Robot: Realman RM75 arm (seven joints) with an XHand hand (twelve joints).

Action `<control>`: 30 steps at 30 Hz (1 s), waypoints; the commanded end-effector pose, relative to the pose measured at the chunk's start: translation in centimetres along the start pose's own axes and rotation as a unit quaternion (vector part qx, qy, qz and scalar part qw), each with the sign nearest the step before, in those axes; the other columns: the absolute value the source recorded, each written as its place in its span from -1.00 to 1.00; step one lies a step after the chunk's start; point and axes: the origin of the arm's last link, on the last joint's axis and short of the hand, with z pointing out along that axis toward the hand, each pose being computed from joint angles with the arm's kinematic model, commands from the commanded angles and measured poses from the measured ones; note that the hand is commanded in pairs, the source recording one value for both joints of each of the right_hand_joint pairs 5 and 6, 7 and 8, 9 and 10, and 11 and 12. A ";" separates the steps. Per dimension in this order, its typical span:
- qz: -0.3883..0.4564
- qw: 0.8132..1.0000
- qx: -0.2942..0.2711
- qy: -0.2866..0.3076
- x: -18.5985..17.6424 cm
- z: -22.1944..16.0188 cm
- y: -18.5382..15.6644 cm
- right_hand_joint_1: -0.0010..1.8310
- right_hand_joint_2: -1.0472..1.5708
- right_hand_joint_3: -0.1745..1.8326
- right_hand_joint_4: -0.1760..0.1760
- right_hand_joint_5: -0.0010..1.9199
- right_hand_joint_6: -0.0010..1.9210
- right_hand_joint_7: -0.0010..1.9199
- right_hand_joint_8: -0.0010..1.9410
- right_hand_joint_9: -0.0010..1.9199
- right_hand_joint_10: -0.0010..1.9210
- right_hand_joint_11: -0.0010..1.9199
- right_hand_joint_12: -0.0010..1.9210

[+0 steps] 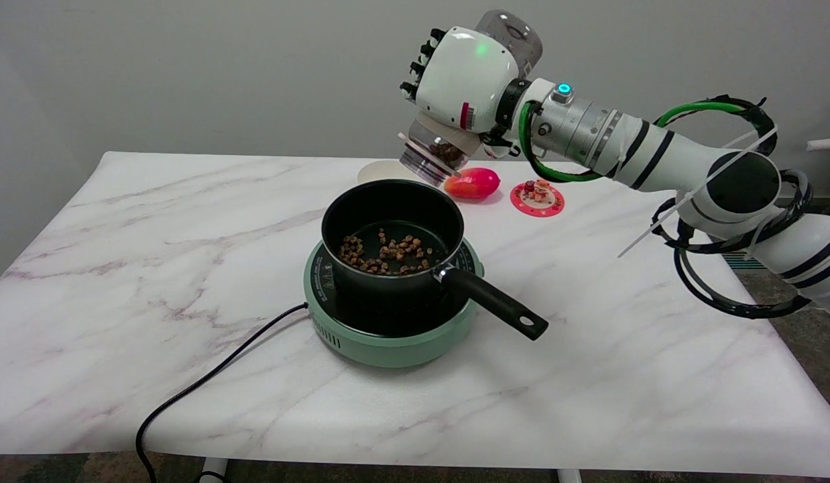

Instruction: Pour the contents of the bottle into the soup pot.

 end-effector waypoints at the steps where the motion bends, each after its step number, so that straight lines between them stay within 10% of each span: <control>1: -0.061 0.998 0.020 0.027 2.3 0.1 0.6 0.59 0.55 -0.25 0.00 1.00 1.00 0.98 0.96 0.34 0.34 0.24 0.24; 28: -0.093 0.995 0.034 0.006 1.4 0.6 0.9 0.57 0.61 -0.27 0.00 1.00 1.00 1.00 0.98 0.36 0.36 0.26 0.26; 29: -0.151 0.981 0.105 0.060 5.9 0.3 -3.2 0.57 0.61 -0.27 0.00 1.00 1.00 1.00 0.98 0.36 0.36 0.26 0.26; 30: -0.114 0.992 0.045 0.017 2.4 0.8 0.5 0.57 0.61 -0.27 0.00 1.00 1.00 1.00 0.98 0.36 0.36 0.26 0.26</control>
